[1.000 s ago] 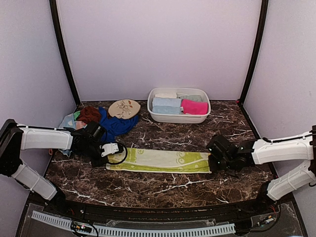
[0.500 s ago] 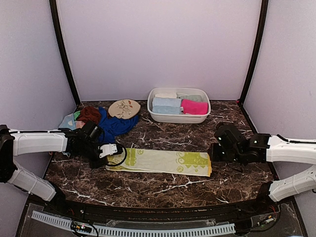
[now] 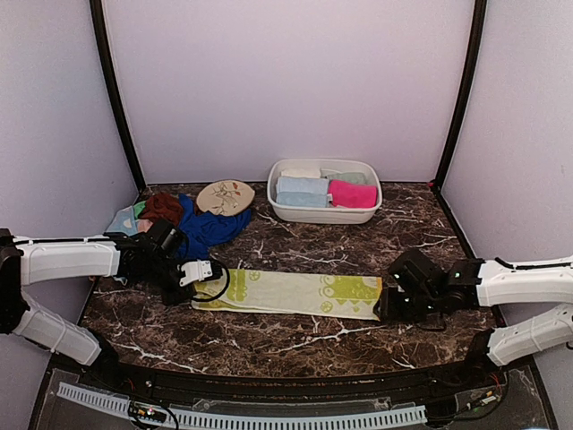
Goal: Roll the towels
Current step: Fold the towel at the center of the board.
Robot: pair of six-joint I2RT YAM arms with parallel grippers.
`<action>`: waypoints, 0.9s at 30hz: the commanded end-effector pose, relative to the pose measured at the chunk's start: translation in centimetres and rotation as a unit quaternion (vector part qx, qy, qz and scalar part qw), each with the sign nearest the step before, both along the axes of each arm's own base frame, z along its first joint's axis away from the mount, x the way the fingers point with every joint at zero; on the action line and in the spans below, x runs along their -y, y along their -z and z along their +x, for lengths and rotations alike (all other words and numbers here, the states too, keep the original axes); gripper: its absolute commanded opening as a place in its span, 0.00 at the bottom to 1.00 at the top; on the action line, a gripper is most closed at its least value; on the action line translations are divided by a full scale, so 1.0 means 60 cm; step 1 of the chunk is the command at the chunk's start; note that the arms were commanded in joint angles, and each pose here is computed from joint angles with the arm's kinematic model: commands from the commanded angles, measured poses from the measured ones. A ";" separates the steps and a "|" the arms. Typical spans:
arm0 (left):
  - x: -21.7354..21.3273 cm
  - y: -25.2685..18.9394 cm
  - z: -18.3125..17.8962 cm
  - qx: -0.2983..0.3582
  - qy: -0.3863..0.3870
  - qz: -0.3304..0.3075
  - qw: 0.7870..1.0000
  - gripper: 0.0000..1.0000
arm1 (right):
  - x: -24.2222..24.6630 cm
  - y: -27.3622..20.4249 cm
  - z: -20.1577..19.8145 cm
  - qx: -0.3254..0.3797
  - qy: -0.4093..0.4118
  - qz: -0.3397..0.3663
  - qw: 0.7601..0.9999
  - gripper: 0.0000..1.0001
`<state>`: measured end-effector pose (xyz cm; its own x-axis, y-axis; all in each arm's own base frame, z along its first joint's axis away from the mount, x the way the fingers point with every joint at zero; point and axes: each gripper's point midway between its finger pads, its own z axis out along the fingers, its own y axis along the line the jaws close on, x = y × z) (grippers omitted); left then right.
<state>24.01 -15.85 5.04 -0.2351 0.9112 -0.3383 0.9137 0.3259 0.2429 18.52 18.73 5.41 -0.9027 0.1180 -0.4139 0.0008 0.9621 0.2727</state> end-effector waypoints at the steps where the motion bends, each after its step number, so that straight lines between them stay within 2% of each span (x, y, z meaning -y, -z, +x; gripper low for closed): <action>1: -0.002 0.003 -0.004 0.003 0.008 0.007 1.000 0.03 | -0.021 0.018 -0.034 -0.054 0.026 0.077 0.995 0.50; 6: -0.001 0.001 -0.001 0.004 0.007 0.007 1.000 0.03 | -0.034 0.034 -0.032 -0.075 0.011 0.054 0.996 0.49; 14: -0.002 -0.001 0.000 0.005 0.005 0.010 1.000 0.03 | -0.039 0.050 -0.011 -0.076 0.014 0.044 0.996 0.41; 17: -0.004 0.001 -0.001 0.005 0.006 0.013 1.000 0.02 | -0.035 0.048 -0.004 -0.071 0.024 0.056 0.996 0.33; 25: -0.003 0.004 0.000 0.003 0.004 0.013 1.000 0.02 | -0.026 0.016 0.016 -0.045 0.038 0.067 0.996 0.01; 27: -0.003 0.005 0.000 0.001 0.004 0.014 1.000 0.02 | -0.022 0.005 0.022 -0.036 0.041 0.069 0.996 0.00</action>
